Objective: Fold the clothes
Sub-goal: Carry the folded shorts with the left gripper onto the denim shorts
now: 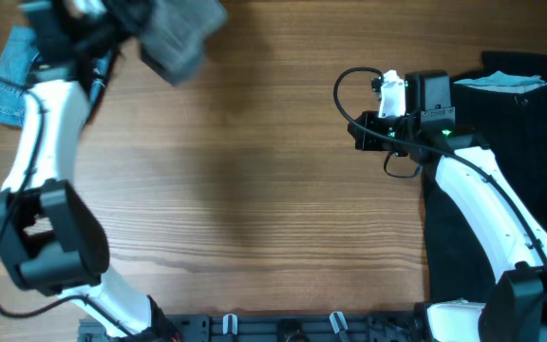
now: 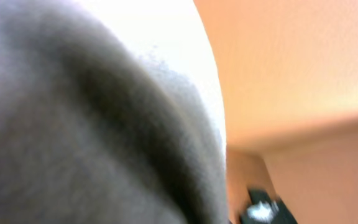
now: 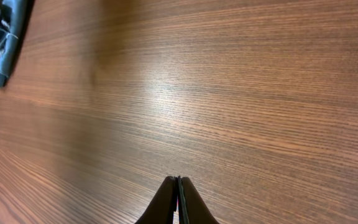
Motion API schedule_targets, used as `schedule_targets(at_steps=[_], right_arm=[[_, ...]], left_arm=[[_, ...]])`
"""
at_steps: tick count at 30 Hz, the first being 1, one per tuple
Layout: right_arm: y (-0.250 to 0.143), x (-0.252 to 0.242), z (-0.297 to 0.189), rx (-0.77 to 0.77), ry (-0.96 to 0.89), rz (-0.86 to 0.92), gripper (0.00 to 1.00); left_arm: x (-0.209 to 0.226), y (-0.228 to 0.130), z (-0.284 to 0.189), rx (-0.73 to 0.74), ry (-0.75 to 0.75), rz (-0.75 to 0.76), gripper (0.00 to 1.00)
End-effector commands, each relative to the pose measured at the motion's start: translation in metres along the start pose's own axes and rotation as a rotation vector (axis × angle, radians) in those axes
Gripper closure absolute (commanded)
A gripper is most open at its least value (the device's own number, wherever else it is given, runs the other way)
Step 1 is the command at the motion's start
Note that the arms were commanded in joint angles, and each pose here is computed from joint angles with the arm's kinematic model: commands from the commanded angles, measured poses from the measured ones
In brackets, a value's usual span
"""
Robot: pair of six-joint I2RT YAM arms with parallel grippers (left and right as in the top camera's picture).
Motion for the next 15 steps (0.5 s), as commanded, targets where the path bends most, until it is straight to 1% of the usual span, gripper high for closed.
schedule_targets(at_steps=[1,2,4,7,8,9,10,11,12,15], right_arm=[[0.001,0.0,-0.003,-0.005,-0.005,0.028,0.94],[0.0,0.0,-0.003,-0.002,-0.006,0.035,0.94],[-0.001,0.0,-0.003,0.003,-0.007,0.056,0.94],[-0.001,0.0,-0.003,0.009,-0.01,0.058,0.94],[-0.002,-0.001,-0.003,0.014,-0.012,0.061,0.94],[-0.003,-0.001,-0.003,0.019,-0.013,0.063,0.94],[-0.004,-0.001,-0.003,0.027,-0.016,0.067,0.94],[-0.005,-0.001,-0.003,0.032,-0.017,0.07,0.94],[-0.006,-0.002,-0.003,0.037,-0.019,0.072,0.94],[-0.007,-0.002,-0.003,0.044,-0.022,0.075,0.94]], left_arm=[[0.031,0.039,-0.044,-0.169,0.157,-0.007,0.96],[0.052,0.044,-0.056,-0.193,0.206,-0.008,0.96],[0.092,0.045,-0.076,-0.206,0.297,-0.071,0.96],[0.15,0.029,-0.096,-0.183,0.472,-0.213,0.96],[0.174,0.019,-0.104,-0.172,0.565,-0.275,0.96],[0.199,0.008,-0.113,-0.165,0.672,-0.329,0.85],[0.225,-0.006,-0.123,-0.149,0.784,-0.388,0.46],[0.24,-0.016,-0.127,-0.129,0.82,-0.427,0.09],[0.249,-0.024,-0.13,-0.107,0.83,-0.459,0.0],[0.261,-0.042,-0.144,-0.044,0.869,-0.553,0.0]])
Point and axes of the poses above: each gripper's point midway between its finger pads, its own z axis out along the fingers, its own x axis along the line the jaws close on, y = z × x, the point moved 9 cm from there along -z, back along the fingers, and after that the axes turned 3 degrees about z, right-handed, at the moved point
